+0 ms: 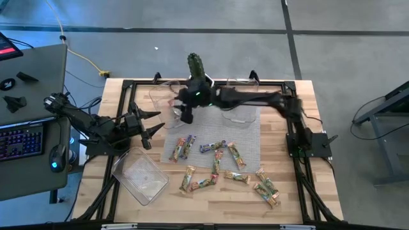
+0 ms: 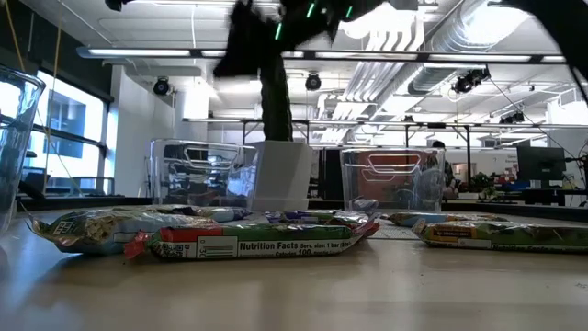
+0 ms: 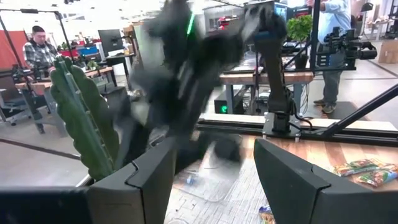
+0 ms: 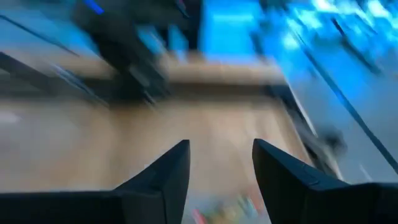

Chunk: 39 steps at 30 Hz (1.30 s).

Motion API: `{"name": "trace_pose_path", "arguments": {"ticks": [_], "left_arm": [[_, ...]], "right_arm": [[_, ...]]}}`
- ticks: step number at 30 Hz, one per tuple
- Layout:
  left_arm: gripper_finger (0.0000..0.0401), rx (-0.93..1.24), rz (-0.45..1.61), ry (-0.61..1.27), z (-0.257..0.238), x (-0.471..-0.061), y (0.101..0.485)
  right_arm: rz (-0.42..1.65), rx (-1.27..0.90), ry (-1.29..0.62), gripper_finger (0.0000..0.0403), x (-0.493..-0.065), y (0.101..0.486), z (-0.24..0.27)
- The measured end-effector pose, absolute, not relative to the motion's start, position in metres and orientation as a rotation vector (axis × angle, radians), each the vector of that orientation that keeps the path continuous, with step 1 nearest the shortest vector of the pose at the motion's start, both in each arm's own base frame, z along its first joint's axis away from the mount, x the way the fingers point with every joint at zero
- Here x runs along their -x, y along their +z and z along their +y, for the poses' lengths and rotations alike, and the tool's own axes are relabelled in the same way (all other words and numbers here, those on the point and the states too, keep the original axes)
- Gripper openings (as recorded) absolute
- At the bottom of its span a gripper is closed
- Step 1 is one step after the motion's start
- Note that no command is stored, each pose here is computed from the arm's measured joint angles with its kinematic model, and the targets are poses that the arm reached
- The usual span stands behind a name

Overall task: Pick and place Granola Bars by type
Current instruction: Put the yellow granola bar into the bottom transparent bin

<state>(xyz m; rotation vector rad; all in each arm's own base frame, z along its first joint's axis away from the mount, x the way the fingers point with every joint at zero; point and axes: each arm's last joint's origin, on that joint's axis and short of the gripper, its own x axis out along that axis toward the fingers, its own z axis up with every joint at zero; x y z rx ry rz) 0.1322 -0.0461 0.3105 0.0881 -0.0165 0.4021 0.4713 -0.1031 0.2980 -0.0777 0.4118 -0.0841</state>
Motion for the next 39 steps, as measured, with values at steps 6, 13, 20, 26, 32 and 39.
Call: {"name": "trace_pose_path", "arguments": {"ticks": [6,13,20,26,32,39], "left_arm": [[0.0211,-0.09,-0.014,0.402,-0.046,-0.132,0.31],[0.0211,-0.091,-0.014,0.402,-0.046,-0.132,0.31],[0.0211,-0.091,-0.013,0.402,-0.046,-0.132,0.31],[0.0211,-0.063,-0.019,0.393,-0.046,-0.132,0.31],[0.0211,0.038,-0.06,0.299,-0.049,-0.134,0.312],[0.0211,0.047,-0.069,0.277,-0.051,-0.136,0.313]], "right_arm": [[0.506,0.004,0.158,0.0156,-0.429,0.344,-0.064],[0.704,0.002,0.096,0.0157,-0.373,0.38,-0.015],[0.799,0.077,0.046,0.0155,-0.356,0.383,0.013],[0.942,-0.021,0.025,0.0154,-0.349,0.37,0.026],[1.05,-0.015,-0.045,0.0145,-0.336,0.366,0.04],[0.971,0.081,-0.131,0.0145,-0.316,0.384,0.062]]}}
